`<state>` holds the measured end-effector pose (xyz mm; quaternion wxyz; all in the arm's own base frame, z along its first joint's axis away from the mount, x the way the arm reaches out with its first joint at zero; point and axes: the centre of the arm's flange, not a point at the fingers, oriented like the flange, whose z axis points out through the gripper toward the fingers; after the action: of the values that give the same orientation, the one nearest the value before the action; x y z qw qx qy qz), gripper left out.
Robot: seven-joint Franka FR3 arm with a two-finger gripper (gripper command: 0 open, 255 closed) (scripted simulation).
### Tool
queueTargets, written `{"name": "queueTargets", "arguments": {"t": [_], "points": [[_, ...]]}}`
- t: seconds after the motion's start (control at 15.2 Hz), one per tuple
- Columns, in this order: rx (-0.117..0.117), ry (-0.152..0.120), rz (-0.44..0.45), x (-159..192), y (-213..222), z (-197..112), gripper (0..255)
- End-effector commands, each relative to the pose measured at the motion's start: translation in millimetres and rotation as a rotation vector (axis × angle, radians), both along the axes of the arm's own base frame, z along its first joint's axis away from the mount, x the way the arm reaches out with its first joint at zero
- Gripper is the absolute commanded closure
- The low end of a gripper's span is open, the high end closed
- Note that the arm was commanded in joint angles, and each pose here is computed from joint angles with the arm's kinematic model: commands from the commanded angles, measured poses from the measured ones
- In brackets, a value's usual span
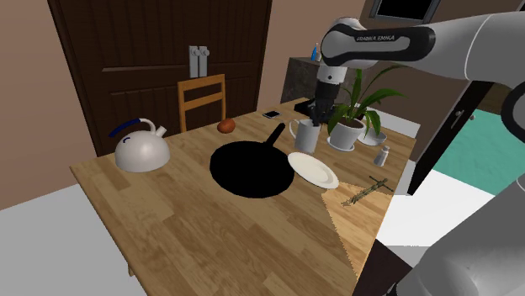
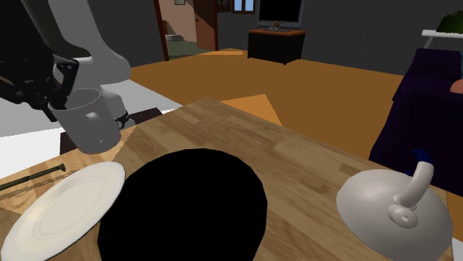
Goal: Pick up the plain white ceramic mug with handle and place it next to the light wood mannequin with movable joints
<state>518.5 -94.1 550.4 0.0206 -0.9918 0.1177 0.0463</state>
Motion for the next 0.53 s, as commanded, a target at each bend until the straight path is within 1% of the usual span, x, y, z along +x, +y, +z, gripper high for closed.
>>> {"name": "queueTargets", "arguments": {"t": [0.0,0.46], "points": [[0.000,0.000,0.001,-7,-26,2,255],[0.000,0.000,0.001,-30,-115,2,255]]}}
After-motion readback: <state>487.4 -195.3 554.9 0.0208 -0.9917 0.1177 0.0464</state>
